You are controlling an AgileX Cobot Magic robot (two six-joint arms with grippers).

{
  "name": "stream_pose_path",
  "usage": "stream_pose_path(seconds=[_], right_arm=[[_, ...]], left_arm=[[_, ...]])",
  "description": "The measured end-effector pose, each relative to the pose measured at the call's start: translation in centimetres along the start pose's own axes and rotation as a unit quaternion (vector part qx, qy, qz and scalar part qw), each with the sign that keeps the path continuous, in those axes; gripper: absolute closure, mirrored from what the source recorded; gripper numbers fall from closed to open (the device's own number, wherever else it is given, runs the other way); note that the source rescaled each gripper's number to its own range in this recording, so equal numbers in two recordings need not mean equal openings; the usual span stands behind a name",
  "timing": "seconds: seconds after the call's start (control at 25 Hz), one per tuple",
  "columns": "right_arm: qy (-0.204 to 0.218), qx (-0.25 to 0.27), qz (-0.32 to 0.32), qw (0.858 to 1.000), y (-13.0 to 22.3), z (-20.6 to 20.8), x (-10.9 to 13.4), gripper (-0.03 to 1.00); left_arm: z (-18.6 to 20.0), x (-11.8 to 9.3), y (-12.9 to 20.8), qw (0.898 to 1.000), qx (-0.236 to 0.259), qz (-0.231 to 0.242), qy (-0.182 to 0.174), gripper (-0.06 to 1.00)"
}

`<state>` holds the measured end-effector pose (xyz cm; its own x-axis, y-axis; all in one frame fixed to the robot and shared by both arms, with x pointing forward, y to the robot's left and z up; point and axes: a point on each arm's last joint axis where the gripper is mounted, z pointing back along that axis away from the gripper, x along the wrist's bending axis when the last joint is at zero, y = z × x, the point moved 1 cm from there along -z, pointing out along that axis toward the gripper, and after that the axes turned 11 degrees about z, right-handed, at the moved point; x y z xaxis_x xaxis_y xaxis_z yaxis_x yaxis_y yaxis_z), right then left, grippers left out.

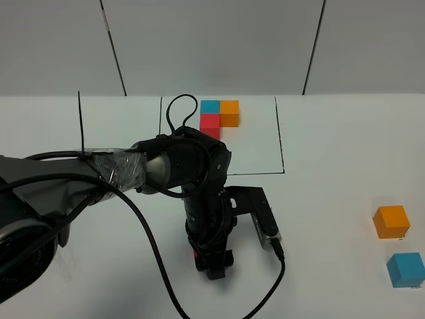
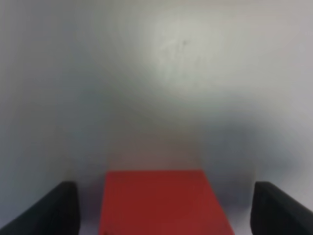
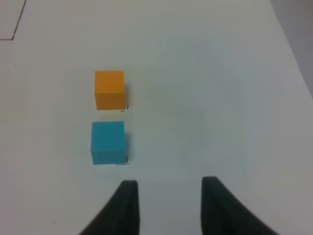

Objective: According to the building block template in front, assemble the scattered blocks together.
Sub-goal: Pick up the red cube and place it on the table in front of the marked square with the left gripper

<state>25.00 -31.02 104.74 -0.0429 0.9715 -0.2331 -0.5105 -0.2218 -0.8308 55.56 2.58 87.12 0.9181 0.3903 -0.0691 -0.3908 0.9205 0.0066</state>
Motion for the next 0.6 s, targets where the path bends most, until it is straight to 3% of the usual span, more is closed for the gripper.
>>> stream_pose_path(seconds=[0.32,0.6], right_arm=[[0.000,0.000,0.000,1.000,0.0,0.0,0.0,0.97],[0.000,0.000,0.000,1.000,0.0,0.0,0.0,0.97]], left_arm=[[0.6,0.0,0.0,1.000,-0.002,-0.003,-0.008,-0.05],[3.6,0.2,0.0,1.000,0.025,-0.012,-0.013,-0.05]])
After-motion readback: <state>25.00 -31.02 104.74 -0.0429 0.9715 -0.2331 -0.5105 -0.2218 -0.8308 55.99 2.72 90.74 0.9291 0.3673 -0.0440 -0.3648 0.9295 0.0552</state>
